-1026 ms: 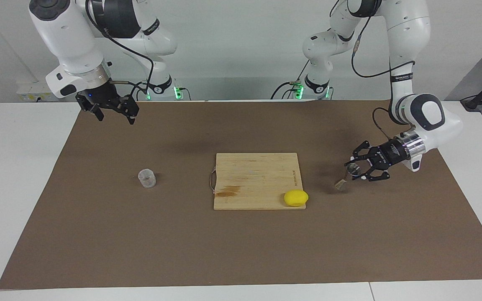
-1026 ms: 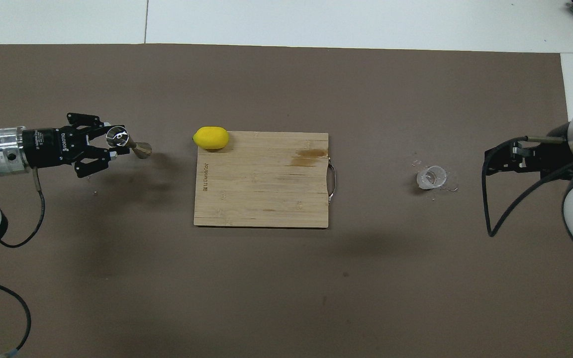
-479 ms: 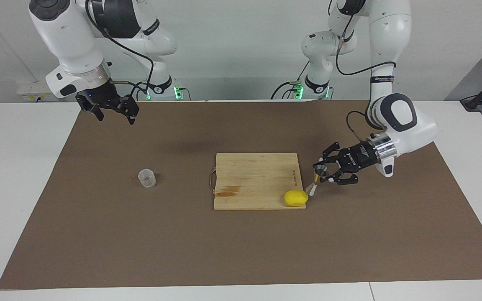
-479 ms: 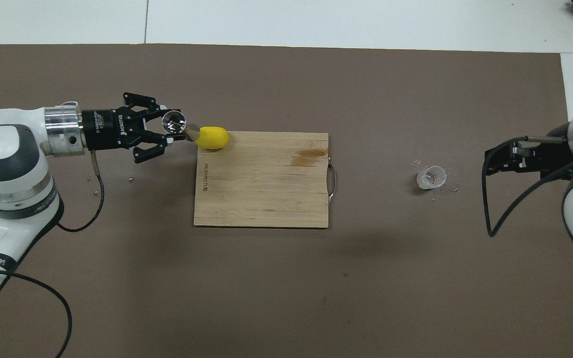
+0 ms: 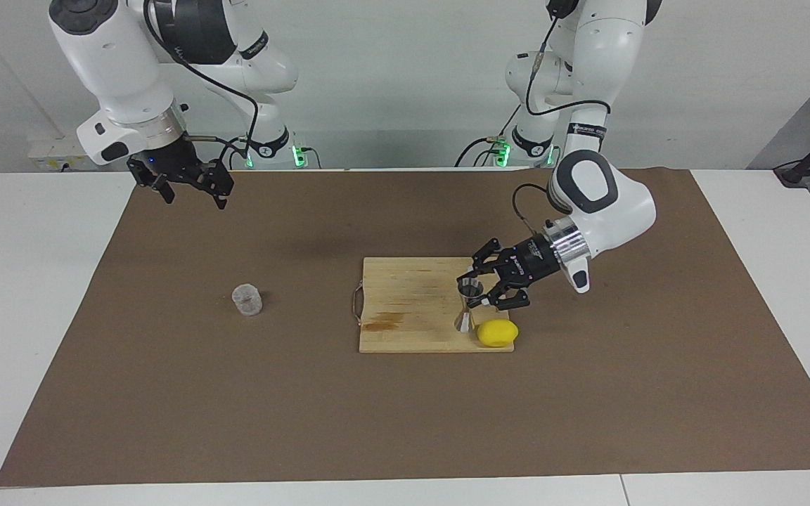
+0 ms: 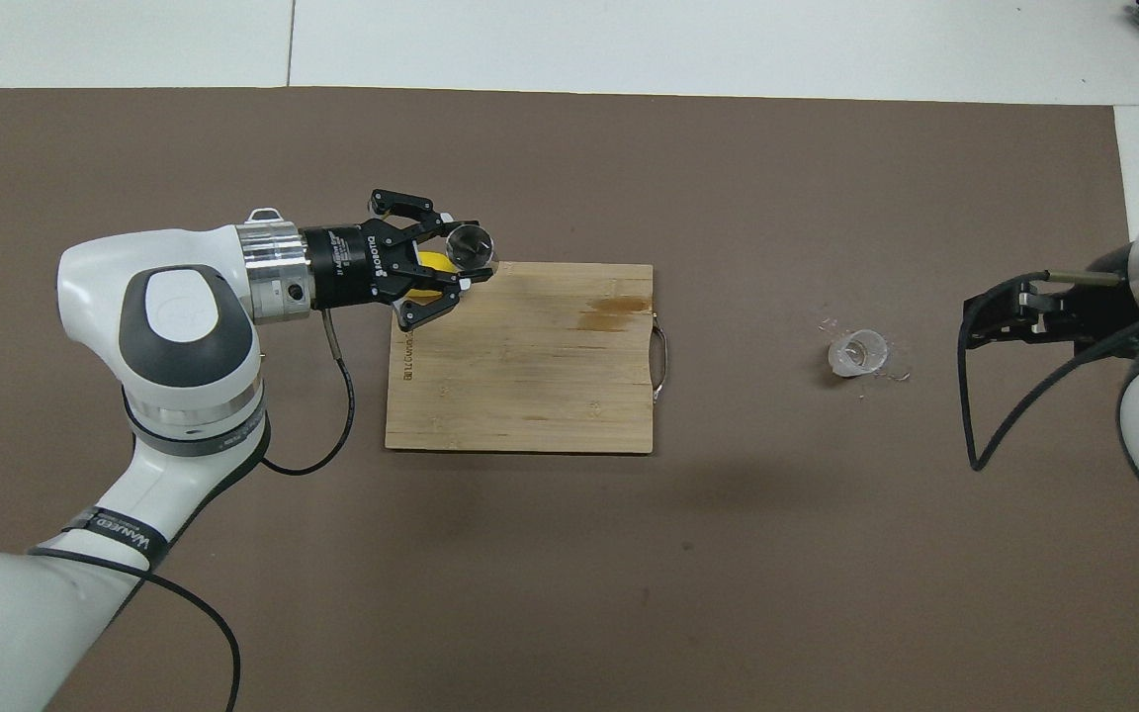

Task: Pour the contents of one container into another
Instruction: 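Carry the dark cup with the left gripper onto the wooden board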

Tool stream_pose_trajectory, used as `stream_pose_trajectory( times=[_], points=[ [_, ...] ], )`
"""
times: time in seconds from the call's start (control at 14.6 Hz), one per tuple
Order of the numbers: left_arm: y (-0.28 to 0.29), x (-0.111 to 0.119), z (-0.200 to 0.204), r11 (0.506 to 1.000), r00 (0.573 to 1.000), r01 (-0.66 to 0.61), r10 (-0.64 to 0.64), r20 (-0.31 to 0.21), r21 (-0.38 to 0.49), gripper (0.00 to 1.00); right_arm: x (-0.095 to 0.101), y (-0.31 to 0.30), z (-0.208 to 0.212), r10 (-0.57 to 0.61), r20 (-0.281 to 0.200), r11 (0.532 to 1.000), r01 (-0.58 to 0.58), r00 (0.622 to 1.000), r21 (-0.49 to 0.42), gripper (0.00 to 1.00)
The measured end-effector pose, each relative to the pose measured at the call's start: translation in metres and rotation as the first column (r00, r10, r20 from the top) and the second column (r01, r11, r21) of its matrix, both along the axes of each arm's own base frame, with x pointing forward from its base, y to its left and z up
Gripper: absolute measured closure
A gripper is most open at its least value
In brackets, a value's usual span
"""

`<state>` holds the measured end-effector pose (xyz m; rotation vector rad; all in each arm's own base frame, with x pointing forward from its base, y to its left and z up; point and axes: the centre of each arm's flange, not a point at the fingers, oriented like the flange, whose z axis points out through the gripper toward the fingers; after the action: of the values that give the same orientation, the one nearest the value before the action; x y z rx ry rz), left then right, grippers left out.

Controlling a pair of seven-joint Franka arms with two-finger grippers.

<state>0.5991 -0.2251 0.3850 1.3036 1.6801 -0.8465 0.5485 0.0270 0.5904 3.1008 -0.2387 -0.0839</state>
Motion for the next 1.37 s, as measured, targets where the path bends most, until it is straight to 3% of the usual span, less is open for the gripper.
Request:
stream_pose_trajectory(
  times=[0.21, 0.62, 0.96, 1.37],
  points=[
    [-0.043, -0.017, -0.005, 0.999, 0.998, -0.046, 0.047, -0.039, 0.019, 0.5, 0.0, 0.0, 0.0, 0.0, 0.0, 1.0, 0.0, 1.0, 0.0, 0.0],
    [-0.116, -0.058, -0.014, 0.986, 0.985, -0.16, 0.162, -0.053, 0.046, 0.5, 0.0, 0.0, 0.0, 0.0, 0.0, 1.0, 0.0, 1.0, 0.0, 0.0],
    [-0.138, -0.079, -0.04, 0.97, 0.961, -0.239, 0.243, -0.129, 0.052, 0.5, 0.0, 0.0, 0.0, 0.0, 0.0, 1.0, 0.0, 1.0, 0.0, 0.0],
    [-0.143, -0.083, -0.054, 0.969, 0.958, -0.24, 0.246, -0.146, 0.057, 0.5, 0.0, 0.0, 0.0, 0.0, 0.0, 1.0, 0.0, 1.0, 0.0, 0.0]
  ],
)
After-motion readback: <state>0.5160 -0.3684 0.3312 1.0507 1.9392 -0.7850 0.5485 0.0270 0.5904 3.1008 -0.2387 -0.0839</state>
